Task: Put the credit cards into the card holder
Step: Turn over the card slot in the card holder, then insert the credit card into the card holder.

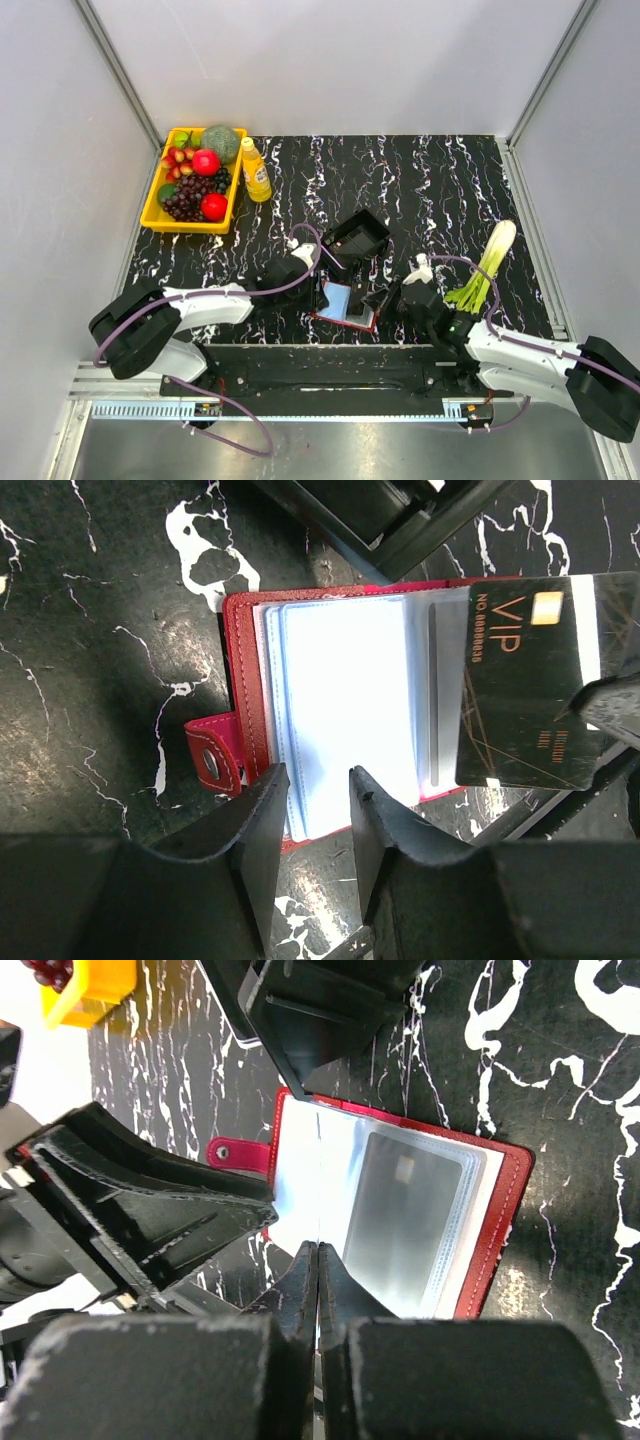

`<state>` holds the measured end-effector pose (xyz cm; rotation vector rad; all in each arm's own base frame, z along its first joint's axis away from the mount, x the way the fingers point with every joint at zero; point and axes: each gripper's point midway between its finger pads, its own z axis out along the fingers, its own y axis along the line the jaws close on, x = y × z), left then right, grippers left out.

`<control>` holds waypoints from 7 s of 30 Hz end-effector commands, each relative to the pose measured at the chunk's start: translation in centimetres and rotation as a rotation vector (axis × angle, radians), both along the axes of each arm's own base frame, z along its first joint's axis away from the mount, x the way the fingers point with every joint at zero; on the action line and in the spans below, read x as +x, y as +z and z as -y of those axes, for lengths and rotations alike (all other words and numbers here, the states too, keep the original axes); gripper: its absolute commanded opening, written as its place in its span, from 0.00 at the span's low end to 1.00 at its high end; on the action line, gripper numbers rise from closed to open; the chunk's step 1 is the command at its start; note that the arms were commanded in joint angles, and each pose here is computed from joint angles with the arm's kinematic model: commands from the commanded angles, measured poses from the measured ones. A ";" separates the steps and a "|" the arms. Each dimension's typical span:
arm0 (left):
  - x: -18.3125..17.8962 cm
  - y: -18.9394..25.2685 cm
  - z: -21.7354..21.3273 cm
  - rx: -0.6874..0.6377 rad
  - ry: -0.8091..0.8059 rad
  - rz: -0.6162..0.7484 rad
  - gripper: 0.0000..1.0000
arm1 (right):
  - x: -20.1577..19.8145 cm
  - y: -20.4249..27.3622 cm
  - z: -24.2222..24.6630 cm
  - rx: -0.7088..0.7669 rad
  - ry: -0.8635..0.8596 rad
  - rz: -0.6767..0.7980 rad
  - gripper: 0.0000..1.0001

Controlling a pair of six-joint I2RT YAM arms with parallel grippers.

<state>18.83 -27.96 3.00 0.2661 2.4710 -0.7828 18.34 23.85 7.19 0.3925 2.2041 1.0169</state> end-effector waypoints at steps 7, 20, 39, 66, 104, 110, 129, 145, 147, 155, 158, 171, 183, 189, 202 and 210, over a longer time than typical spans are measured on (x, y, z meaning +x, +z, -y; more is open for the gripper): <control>1.0 0.2 0.4 -0.019 0.026 0.027 0.35 | 0.2 -0.1 0.4 0.036 -0.073 -0.022 0.00; 1.2 0.5 0.4 -0.018 0.026 0.032 0.35 | 0.1 -1.3 -0.1 0.057 -0.070 -0.047 0.00; 1.1 0.1 0.5 -0.012 0.023 0.018 0.34 | 0.0 -1.8 -1.9 0.119 -0.028 -0.056 0.00; 1.1 -0.5 -0.1 0.029 0.037 0.008 0.33 | -0.3 -2.1 0.1 0.080 -0.082 -0.043 0.00; 1.4 0.0 0.3 0.012 0.034 0.016 0.33 | 0.3 -1.7 -0.7 0.101 -0.075 -0.023 0.00; 1.3 -0.1 0.3 0.015 0.035 0.015 0.33 | 0.5 -1.4 -1.5 0.128 -0.058 -0.017 0.00; 1.7 -0.6 -0.8 0.066 0.066 0.028 0.33 | 0.4 -1.0 -1.4 0.122 -0.056 -0.010 0.00; 1.5 -0.8 -0.6 0.059 0.054 0.017 0.32 | 0.7 -1.7 -2.1 0.131 -0.048 -0.011 0.00; 1.5 -0.9 -0.6 0.060 0.054 0.017 0.32 | 0.7 -1.6 -2.2 0.136 -0.045 -0.009 0.00; 1.4 -1.7 -1.5 0.104 0.060 0.019 0.31 | 0.8 -1.0 -1.6 0.154 -0.067 0.002 0.00; 1.3 -1.9 -1.8 0.120 0.060 0.020 0.31 | 0.8 -1.2 -1.6 0.139 -0.072 -0.006 0.00; 1.2 -1.6 -1.3 0.097 0.046 0.015 0.31 | 1.0 -3.1 -3.3 0.155 -0.031 -0.033 0.00; 1.3 -1.5 -1.1 0.091 0.044 0.014 0.31 | 1.2 -3.9 -5.1 0.090 0.023 -0.071 0.00; 1.3 -1.1 -0.9 0.071 0.047 0.020 0.31 | 0.9 -5.1 -6.5 0.079 0.066 -0.118 0.00; 1.3 -1.1 -1.3 0.077 0.064 0.022 0.32 | 1.0 -4.9 -5.4 0.011 0.057 -0.096 0.18; 1.4 -1.1 -1.8 0.085 0.081 0.029 0.32 | 1.6 -1.3 -2.7 -0.104 0.031 0.020 0.38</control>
